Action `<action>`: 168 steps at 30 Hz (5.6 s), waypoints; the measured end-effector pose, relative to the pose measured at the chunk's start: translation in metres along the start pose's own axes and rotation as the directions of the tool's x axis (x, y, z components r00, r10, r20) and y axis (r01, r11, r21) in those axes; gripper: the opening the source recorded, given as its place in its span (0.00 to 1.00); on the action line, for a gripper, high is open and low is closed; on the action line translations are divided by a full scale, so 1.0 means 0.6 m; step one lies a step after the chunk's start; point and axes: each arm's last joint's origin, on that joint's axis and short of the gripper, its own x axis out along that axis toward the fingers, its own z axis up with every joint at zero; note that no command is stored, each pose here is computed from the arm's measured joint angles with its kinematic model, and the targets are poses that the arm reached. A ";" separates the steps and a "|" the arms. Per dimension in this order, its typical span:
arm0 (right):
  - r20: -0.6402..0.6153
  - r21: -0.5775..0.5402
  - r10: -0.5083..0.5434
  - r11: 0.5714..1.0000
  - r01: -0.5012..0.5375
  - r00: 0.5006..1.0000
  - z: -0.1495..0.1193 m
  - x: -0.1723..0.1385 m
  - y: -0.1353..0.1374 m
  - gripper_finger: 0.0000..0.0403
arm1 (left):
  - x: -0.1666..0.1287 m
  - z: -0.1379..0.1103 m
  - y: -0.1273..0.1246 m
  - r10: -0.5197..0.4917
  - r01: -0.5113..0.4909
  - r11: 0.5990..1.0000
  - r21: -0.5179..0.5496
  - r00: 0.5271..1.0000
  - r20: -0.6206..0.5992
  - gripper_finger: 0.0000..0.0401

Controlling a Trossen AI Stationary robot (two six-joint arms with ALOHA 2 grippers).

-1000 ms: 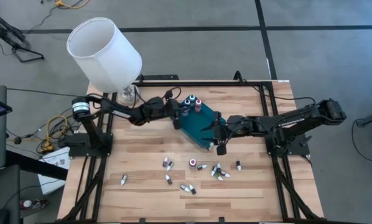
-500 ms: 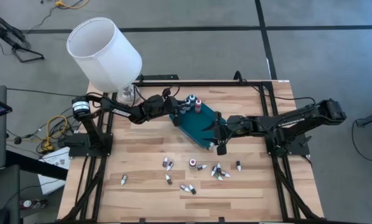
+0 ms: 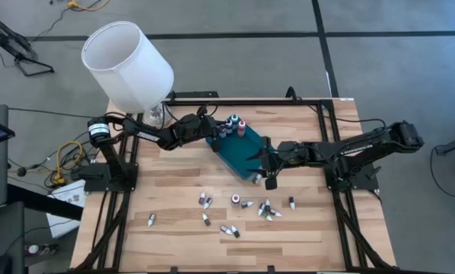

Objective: Pick & Place food coloring
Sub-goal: Put the large pink food coloring bottle into the blue bin, then put the large red food coloring bottle into the blue bin

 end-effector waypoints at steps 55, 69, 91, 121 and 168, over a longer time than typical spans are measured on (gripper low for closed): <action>0.048 0.067 0.301 0.950 -0.304 0.952 -0.039 0.099 0.106 0.40 | -0.315 0.046 -0.173 -0.506 0.487 0.861 0.147 0.848 0.157 0.28; 0.138 0.055 0.361 0.927 -0.371 0.922 -0.034 0.107 0.105 0.40 | -0.328 0.049 -0.178 -0.451 0.428 0.891 0.149 0.873 0.186 0.28; 0.168 0.081 0.332 0.934 -0.349 0.928 -0.046 0.134 0.107 0.40 | -0.327 0.049 -0.178 -0.450 0.429 0.892 0.142 0.873 0.187 0.28; 0.172 0.099 0.357 0.921 -0.377 0.918 -0.047 0.137 0.096 0.17 | -0.327 0.047 -0.178 -0.452 0.431 0.890 0.148 0.875 0.171 0.28; 0.183 0.264 -0.231 0.948 0.179 0.956 -0.002 0.066 -0.058 0.11 | -0.326 0.047 -0.177 -0.427 0.410 0.903 0.124 0.888 0.170 0.28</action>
